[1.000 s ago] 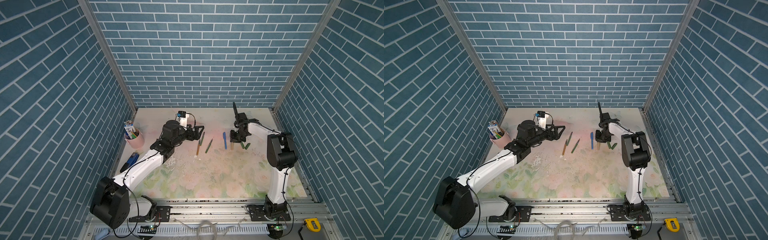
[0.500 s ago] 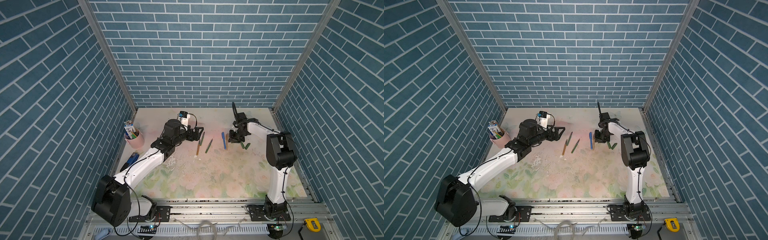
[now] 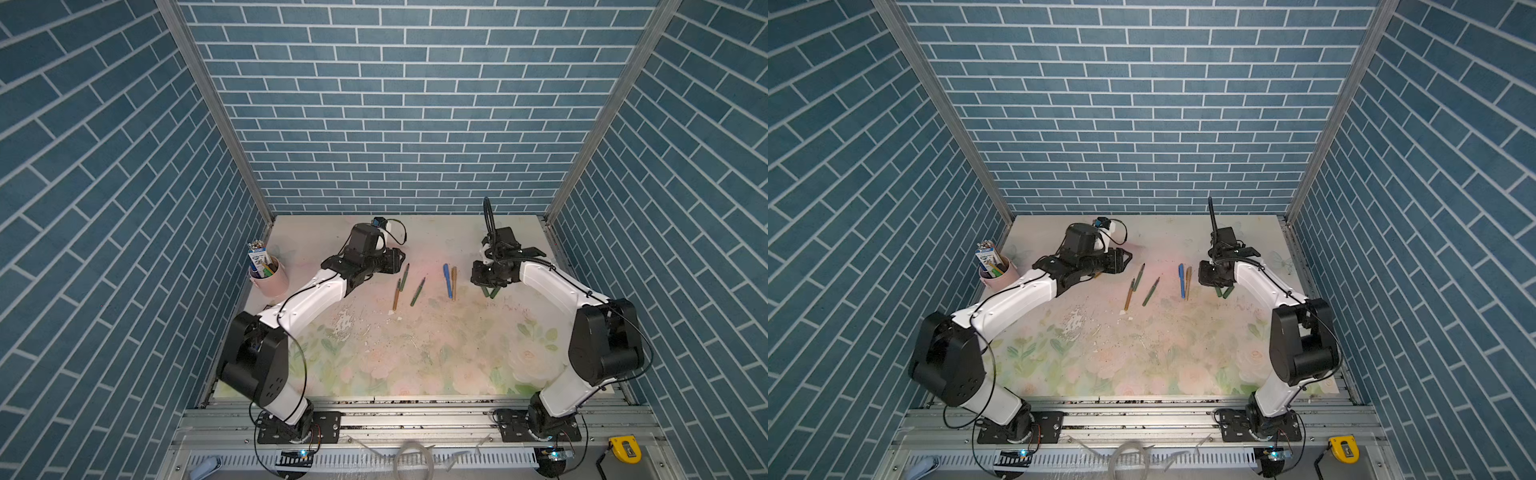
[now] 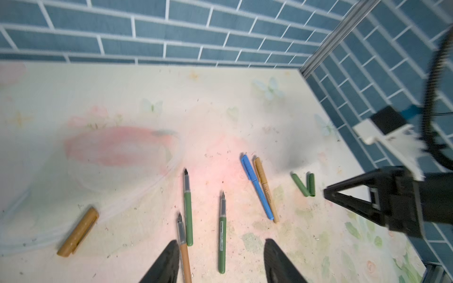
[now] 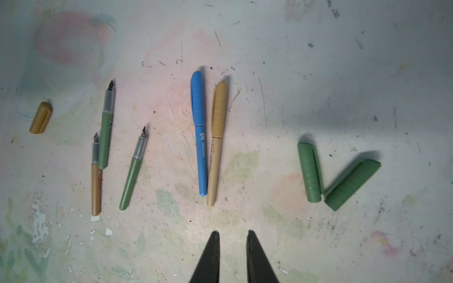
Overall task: Insert pens into pen caps
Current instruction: Place the pen at the center of the table, then pick up a pen from the center of the table.
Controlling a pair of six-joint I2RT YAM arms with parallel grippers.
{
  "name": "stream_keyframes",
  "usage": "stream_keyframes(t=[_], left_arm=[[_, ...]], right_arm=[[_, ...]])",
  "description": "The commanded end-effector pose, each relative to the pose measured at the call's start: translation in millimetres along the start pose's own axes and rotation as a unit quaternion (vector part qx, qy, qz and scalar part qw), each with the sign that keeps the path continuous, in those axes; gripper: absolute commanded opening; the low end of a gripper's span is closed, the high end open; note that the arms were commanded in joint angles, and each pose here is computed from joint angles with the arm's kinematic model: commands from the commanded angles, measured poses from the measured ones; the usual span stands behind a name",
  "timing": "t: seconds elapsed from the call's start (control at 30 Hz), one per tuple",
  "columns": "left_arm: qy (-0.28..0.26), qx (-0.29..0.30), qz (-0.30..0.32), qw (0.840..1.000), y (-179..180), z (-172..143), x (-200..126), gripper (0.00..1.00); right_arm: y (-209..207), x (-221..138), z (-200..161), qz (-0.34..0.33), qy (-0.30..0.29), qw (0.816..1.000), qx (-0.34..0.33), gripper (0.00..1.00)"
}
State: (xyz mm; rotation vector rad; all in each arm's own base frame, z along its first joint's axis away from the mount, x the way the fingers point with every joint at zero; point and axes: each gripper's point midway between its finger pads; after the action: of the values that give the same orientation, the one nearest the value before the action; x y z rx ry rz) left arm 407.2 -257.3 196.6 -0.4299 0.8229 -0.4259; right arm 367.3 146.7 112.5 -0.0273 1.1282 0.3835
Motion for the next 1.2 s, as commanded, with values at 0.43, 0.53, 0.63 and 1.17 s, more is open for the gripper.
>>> stream_keyframes(t=[0.43, 0.53, 0.63, 1.17], left_arm=[[0.259, 0.141, 0.258, 0.92, 40.1, -128.8, 83.8, 0.49], [0.28, 0.137, 0.247, 0.917, 42.1, -142.4, 94.8, 0.46], [0.293, 0.139, 0.251, 0.912, 48.7, -151.4, 101.5, 0.42], [0.309, 0.149, 0.229, 0.911, 46.2, -159.9, 108.9, 0.06]], right_arm=[[7.9, -14.5, -22.1, 0.023, -0.019, 1.0, 0.001, 0.2], [8.8, -17.1, -22.9, 0.025, -0.024, 0.999, 0.002, 0.2], [8.8, -16.9, -24.7, 0.026, -0.026, 0.999, 0.006, 0.19], [12.3, -18.3, -26.6, 0.036, -0.031, 0.999, 0.011, 0.18]])
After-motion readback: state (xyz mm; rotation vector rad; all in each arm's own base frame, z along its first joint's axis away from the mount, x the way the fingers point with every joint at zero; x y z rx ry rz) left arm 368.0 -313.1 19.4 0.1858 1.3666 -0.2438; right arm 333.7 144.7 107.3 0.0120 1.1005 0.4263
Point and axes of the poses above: each gripper's point midway between its finger pads, its own x axis out along the fingers, its own y axis along the line the jaws close on, z = x × y, and after that the axes turned 15 degrees about -x, right-handed
